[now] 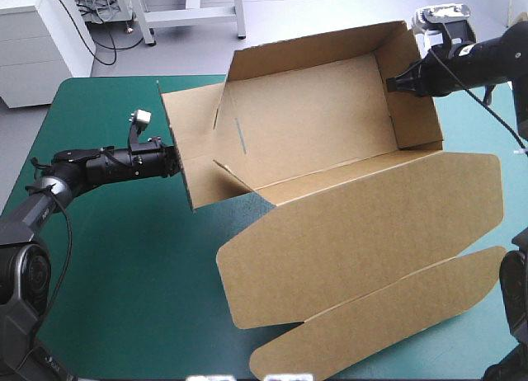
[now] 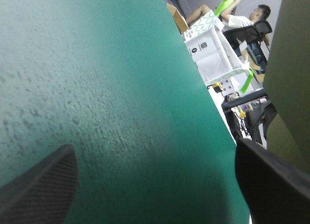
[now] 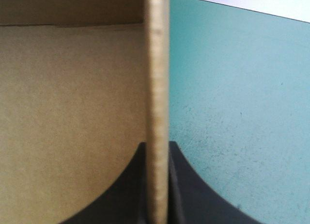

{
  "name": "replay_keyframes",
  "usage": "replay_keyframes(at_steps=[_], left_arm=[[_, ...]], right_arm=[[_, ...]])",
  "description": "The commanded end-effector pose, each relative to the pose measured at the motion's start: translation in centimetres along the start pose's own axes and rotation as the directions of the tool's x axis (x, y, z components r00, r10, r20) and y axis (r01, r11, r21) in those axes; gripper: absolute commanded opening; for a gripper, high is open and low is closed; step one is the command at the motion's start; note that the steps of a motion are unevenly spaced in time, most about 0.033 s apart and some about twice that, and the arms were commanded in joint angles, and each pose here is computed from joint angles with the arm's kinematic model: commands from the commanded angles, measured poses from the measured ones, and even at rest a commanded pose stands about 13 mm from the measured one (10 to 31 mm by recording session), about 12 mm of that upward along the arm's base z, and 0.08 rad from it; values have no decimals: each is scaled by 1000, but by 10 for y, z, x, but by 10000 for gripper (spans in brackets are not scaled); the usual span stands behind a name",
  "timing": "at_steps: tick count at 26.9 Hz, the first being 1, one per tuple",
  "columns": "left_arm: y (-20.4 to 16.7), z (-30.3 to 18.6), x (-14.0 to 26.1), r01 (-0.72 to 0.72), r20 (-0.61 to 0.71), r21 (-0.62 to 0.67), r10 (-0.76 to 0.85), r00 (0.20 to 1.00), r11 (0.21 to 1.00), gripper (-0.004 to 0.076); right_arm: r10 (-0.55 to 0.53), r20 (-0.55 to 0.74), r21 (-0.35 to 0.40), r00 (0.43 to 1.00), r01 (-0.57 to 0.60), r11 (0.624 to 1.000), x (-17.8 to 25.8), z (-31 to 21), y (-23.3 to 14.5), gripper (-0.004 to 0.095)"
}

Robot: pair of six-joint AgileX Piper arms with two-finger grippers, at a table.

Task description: Fold the box

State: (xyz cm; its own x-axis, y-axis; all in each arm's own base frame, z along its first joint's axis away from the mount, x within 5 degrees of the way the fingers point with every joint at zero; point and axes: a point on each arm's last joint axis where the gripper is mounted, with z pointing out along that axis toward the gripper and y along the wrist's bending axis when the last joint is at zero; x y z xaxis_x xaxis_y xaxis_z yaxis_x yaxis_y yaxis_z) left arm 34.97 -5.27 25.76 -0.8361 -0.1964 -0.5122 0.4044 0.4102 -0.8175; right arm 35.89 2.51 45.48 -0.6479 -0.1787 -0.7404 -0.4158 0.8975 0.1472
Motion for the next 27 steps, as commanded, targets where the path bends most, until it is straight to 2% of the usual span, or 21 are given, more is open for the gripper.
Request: replay_keyframes(at_steps=[1,10,22,27], left_arm=[[-42,1,-2,-56,0,173,57,998,983,689],[-70,-7,-3,-135,36,198,131,991,971,689],[-101,-21,-2,-218,79,209,205,975,953,689],[-108,-23,-4,-229,116,228,207,971,946,689]], right_arm=[[8,93,7,996,-9,1000,-10,-17,7,-19],[4,47,73,999,-8,997,-8,1,-2,-15],[-90,151,165,984,65,984,-27,22,44,-15],[-107,196,156,975,76,985,-31,26,63,-15]])
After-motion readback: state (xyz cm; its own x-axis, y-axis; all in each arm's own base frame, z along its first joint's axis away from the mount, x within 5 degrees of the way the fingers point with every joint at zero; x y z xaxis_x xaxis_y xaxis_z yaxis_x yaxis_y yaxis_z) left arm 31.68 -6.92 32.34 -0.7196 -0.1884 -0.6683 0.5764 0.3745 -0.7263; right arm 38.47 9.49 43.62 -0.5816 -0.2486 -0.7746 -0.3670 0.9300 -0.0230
